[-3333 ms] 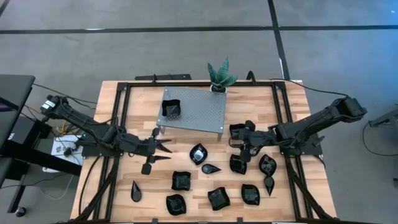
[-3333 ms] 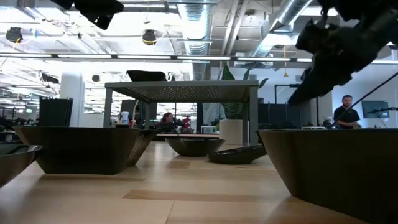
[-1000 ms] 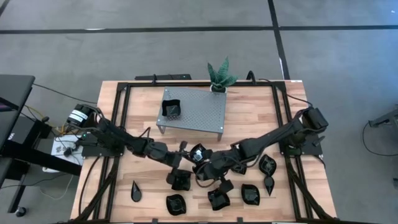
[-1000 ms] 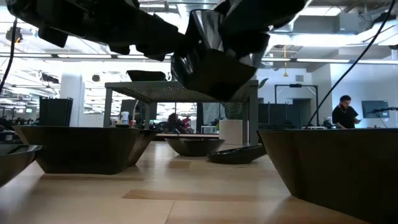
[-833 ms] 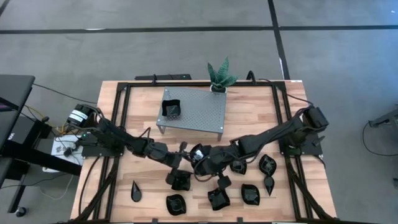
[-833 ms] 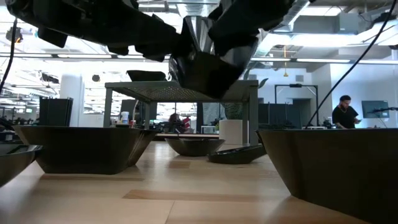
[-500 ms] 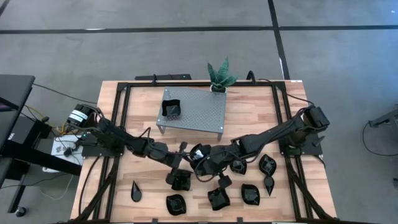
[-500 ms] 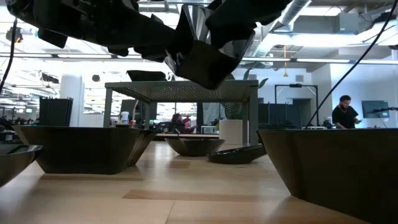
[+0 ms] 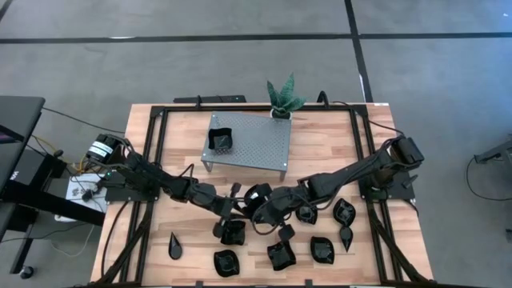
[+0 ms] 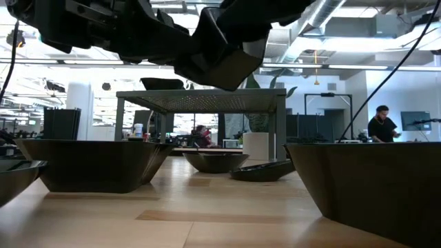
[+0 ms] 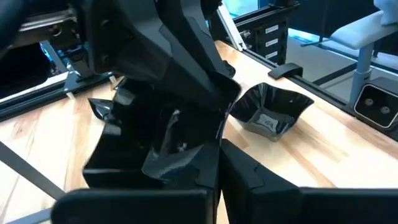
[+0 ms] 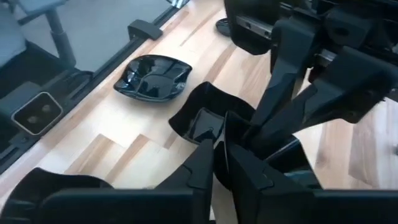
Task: Pick & Place Mini shaped plates
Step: Stack the black distorted square plate on top of the black distorted square plates on the shelf
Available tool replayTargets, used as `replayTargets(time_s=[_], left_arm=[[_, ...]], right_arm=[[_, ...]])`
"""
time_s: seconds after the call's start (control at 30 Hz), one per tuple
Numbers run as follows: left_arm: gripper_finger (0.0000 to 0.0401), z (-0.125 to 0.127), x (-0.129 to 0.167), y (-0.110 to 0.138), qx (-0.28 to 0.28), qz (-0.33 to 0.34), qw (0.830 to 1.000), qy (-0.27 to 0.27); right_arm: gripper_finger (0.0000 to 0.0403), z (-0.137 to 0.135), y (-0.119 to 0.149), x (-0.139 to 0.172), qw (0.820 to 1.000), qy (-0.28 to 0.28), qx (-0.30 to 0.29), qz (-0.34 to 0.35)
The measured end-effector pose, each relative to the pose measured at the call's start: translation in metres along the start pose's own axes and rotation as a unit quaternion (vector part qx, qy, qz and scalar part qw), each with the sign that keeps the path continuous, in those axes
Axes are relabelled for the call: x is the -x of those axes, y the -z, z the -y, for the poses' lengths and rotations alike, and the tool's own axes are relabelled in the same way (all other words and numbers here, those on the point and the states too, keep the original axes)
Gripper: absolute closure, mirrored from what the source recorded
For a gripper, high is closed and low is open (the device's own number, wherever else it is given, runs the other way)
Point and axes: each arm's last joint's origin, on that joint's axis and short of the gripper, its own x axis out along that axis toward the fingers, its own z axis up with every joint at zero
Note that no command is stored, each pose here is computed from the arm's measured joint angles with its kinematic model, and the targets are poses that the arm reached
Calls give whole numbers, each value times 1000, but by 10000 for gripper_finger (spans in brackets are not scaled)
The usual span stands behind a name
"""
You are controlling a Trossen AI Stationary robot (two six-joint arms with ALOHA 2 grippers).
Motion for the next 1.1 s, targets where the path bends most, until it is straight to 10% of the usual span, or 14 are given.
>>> replayTargets(time_s=[0.43,1.1], left_arm=[[391,15,2,7,154,-45,978,133],[393,-9,132,-65,94,-128,974,-161]], right_arm=[[296,1,0,0,1000,11,-1,-1],[280,-2,0,-1,999,12,-31,-1]])
